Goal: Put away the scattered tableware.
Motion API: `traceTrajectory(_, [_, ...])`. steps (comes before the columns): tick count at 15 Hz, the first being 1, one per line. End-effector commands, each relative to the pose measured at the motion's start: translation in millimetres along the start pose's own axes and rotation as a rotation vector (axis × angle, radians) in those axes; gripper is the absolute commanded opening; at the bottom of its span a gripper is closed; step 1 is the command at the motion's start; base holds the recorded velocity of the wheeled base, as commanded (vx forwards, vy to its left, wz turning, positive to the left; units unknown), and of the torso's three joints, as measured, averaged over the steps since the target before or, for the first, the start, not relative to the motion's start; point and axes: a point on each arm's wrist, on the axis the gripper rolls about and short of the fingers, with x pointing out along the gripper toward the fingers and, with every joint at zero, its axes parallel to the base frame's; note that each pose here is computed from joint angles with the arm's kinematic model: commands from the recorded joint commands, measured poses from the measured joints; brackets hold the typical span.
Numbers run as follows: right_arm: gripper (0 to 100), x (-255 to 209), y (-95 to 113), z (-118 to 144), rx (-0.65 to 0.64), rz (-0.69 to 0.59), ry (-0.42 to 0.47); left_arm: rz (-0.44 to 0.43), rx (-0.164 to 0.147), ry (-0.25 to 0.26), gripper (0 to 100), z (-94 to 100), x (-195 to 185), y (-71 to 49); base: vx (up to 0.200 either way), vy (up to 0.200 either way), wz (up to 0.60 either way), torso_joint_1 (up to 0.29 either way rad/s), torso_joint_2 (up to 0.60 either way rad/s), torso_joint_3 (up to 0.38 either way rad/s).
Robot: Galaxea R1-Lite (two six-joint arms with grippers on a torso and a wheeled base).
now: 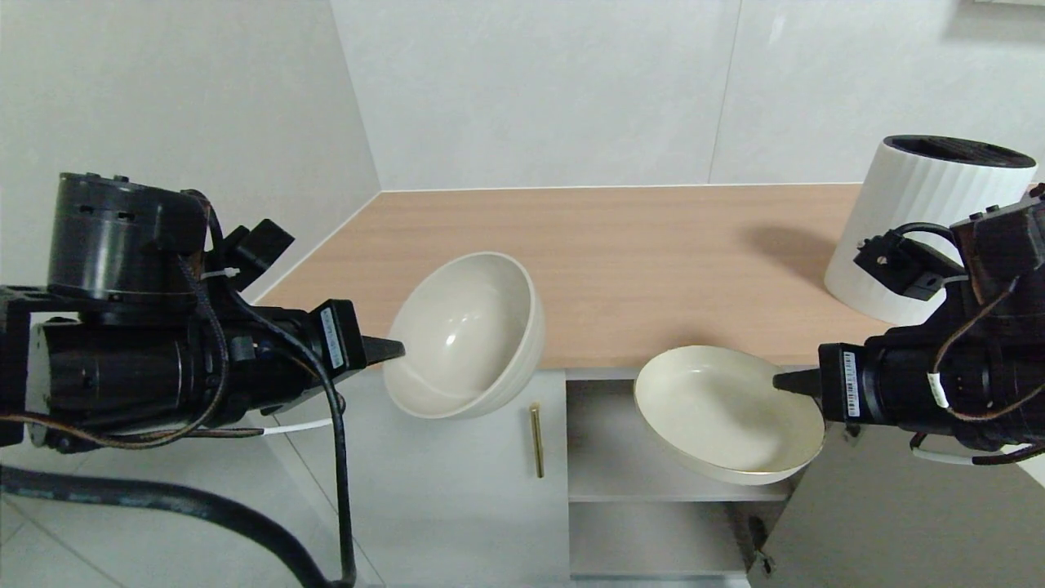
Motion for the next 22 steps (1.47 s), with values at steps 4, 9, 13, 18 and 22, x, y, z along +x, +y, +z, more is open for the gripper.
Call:
traceTrajectory(4, [0, 2.6, 0.0, -0.6, -0.001, -0.003, 0.008, 0.0, 0.0, 0.002, 0, -0.2, 0.7, 0.2, 0.0, 0.0, 0.0, -0.178, 0.45, 0.264])
traceTrajectory(9, [0, 4.1, 0.0, -0.9, -0.001, -0.005, 0.012, -0.001, 0.003, 0.013, 0, -2.7, 2.3, -0.6, 0.0, 0.0, 0.0, -0.171, 0.47, 0.286])
traceTrajectory(13, [0, 7.0, -0.1, -1.6, -0.002, -0.01, 0.02, -0.002, 0.003, 0.012, 0, -2.5, 2.3, -0.7, 0.0, 0.0, 0.0, -0.139, 0.46, 0.316])
traceTrajectory(18, [0, 9.4, -0.2, -2.1, -0.002, -0.014, 0.026, -0.002, 0.003, 0.012, 0, -2.6, 1.8, -0.7, 0.0, 0.0, 0.0, -0.043, 0.19, 0.138])
traceTrajectory(22, [0, 23.0, -0.2, -4.4, -0.005, -0.03, 0.061, -0.003, 0.004, 0.011, 0, -2.5, 1.3, -0.9, 0.0, 0.0, 0.0, 0.0, 0.0, 0.0])
